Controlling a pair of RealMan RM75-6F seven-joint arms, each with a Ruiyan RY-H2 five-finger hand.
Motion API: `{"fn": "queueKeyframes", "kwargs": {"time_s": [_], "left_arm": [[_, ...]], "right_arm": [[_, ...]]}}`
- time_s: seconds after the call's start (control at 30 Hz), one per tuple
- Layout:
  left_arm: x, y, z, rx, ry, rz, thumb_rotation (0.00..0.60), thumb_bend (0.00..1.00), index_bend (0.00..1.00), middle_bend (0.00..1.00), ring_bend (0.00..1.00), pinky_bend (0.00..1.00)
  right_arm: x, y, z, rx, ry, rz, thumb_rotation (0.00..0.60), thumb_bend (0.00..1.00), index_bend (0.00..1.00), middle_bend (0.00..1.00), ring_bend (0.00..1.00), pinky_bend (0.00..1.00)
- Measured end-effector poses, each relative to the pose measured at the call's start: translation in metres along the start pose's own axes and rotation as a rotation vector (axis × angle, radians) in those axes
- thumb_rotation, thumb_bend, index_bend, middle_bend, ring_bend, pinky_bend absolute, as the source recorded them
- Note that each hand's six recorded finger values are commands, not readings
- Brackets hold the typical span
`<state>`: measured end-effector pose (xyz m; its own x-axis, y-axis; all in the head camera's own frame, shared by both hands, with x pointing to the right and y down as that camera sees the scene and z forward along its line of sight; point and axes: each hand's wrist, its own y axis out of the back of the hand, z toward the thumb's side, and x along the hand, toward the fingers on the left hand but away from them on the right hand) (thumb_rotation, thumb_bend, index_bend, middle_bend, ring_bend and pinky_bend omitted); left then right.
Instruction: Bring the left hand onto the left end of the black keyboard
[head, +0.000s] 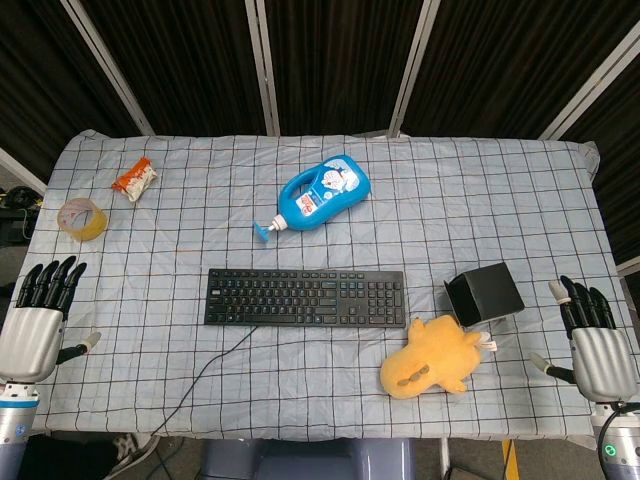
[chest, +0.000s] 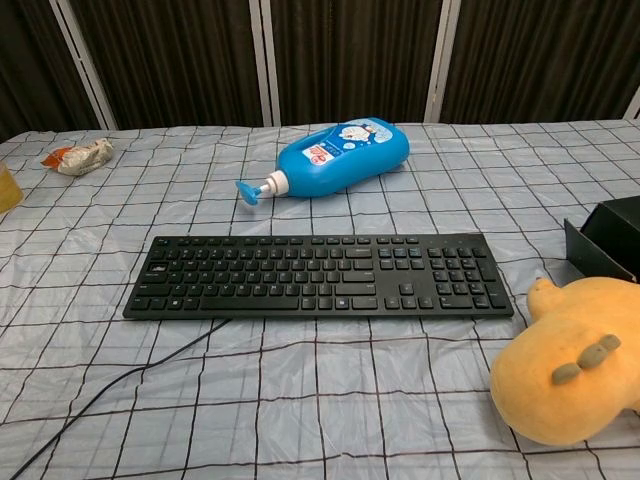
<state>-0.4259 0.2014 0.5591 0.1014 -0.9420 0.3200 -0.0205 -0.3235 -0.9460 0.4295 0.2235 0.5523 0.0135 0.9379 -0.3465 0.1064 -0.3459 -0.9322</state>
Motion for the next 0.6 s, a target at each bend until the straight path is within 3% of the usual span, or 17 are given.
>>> {"fn": "queueKeyframes", "kwargs": {"time_s": [0.6], "left_arm": [[-0.0003,-0.0017,0.0034,0.002,-0.011,-0.008,0.600,0.00,0.00,0.00,0.00,0.00]], "right_arm": [[-0.0002,0.0003,-0.0005,-0.010,-0.008,0.000,0.600,0.05,0.00,0.00,0.00,0.04]]}}
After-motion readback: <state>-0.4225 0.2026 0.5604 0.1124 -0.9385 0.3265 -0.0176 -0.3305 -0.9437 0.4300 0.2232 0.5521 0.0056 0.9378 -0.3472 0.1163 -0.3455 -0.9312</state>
